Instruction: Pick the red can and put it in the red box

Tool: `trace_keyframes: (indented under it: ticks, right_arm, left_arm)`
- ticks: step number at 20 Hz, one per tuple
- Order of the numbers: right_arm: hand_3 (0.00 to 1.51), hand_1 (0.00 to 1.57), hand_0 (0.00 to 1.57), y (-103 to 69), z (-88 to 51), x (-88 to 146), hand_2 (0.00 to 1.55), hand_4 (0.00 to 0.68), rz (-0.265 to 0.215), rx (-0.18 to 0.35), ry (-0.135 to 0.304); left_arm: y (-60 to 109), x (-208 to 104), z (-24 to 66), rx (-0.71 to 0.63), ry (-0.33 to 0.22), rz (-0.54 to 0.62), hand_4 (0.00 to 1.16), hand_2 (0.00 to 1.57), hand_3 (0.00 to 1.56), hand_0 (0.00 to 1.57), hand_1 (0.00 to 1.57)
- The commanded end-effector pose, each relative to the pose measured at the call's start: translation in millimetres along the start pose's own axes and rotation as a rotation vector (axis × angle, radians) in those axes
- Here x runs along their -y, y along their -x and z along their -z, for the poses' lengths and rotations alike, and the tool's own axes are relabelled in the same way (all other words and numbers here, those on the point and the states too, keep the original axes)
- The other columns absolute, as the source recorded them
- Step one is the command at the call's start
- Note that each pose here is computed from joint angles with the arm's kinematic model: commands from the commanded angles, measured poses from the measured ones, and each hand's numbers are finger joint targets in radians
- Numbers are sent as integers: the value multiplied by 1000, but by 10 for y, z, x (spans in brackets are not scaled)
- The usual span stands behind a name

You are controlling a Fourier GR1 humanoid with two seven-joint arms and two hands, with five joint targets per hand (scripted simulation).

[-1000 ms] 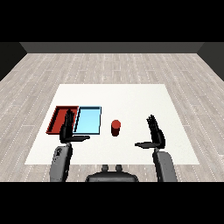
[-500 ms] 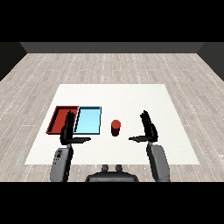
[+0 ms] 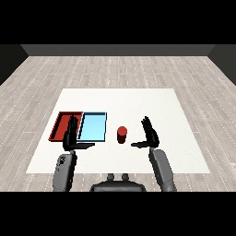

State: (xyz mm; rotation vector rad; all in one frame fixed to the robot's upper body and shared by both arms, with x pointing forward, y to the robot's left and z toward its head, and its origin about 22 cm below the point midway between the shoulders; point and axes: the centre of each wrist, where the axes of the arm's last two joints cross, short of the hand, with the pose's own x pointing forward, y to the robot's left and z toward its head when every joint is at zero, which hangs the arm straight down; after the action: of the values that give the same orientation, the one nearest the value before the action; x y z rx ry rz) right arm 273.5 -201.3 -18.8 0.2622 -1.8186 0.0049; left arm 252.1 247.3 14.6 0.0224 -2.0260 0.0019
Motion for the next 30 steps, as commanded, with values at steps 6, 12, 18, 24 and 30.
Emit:
trace_keyframes:
  ticks: [6,12,18,24,30]
  right_arm:
    - [0,0,0,288,14,-364,0,0,36,-20,-4]
    - [0,0,0,350,82,-505,0,0,55,-21,-34]
    - [0,0,0,591,44,-623,0,0,43,-49,-10]
    - [0,0,0,666,204,-610,0,0,66,-52,0]
    - [0,0,0,800,75,-659,0,0,66,-81,18]
  left_arm:
    - [-92,-59,-150,7,2,10,0,0,0,0,0]
    - [38,105,-125,6,-5,-42,0,0,0,0,0]
    - [-58,84,70,13,12,-50,0,0,0,0,0]
    - [119,6,-63,14,-8,-39,0,0,0,0,0]
    - [85,38,-30,12,21,-55,0,0,0,0,0]
